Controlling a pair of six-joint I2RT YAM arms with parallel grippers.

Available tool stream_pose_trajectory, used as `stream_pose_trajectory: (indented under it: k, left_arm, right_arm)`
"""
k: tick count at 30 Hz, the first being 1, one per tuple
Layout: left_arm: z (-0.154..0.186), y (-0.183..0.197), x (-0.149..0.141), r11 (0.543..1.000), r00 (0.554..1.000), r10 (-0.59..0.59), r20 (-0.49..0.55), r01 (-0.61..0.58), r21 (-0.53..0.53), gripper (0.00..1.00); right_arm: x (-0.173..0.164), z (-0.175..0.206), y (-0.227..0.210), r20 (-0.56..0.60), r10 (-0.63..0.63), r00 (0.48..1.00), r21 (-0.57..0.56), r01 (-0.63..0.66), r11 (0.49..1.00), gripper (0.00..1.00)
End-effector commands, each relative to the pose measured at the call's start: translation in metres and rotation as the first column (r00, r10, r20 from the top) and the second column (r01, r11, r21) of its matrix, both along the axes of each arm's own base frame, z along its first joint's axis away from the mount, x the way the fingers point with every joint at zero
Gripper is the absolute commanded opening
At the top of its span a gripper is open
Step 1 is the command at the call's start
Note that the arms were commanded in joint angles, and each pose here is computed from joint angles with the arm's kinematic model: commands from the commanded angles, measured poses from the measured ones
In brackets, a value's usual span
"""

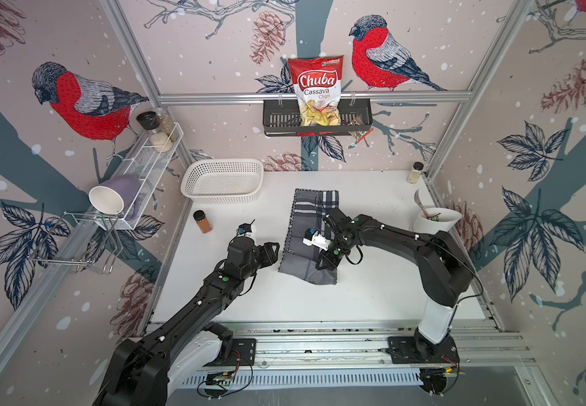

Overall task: Roll up the pillowcase
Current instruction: Roll the pillowcase at the center of the board.

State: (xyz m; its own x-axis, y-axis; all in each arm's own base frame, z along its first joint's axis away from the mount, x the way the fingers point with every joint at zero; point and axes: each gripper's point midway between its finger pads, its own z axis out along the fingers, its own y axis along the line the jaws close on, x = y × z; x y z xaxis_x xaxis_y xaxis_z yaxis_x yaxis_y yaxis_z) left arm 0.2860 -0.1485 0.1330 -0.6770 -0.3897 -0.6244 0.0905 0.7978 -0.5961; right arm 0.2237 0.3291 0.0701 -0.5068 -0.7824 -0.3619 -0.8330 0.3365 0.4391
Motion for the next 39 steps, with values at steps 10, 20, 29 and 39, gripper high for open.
stream_pose_trajectory:
  k: [10,20,29,39]
  left_arm:
    - [-0.007,-0.051,0.001,0.981,0.983,-0.183,0.035,0.185,-0.064,0.70]
    - [-0.019,-0.066,0.017,0.972,0.972,-0.231,0.047,0.233,-0.035,0.63]
    - [-0.052,-0.062,0.022,0.979,0.979,-0.202,-0.017,0.202,-0.001,0.18]
    - [-0.104,-0.049,0.036,0.995,0.966,-0.055,-0.251,0.076,0.071,0.00]
  right_arm:
    - [0.029,-0.019,-0.005,-0.065,-0.012,0.998,-0.045,0.009,0.999,0.00]
    - [0.047,-0.020,-0.010,-0.083,-0.035,0.996,-0.033,0.033,0.999,0.00]
    - [0.063,-0.024,-0.014,-0.095,-0.070,0.993,-0.029,0.068,0.997,0.00]
    - [0.090,-0.045,-0.034,-0.044,-0.167,0.985,-0.107,0.162,0.981,0.01]
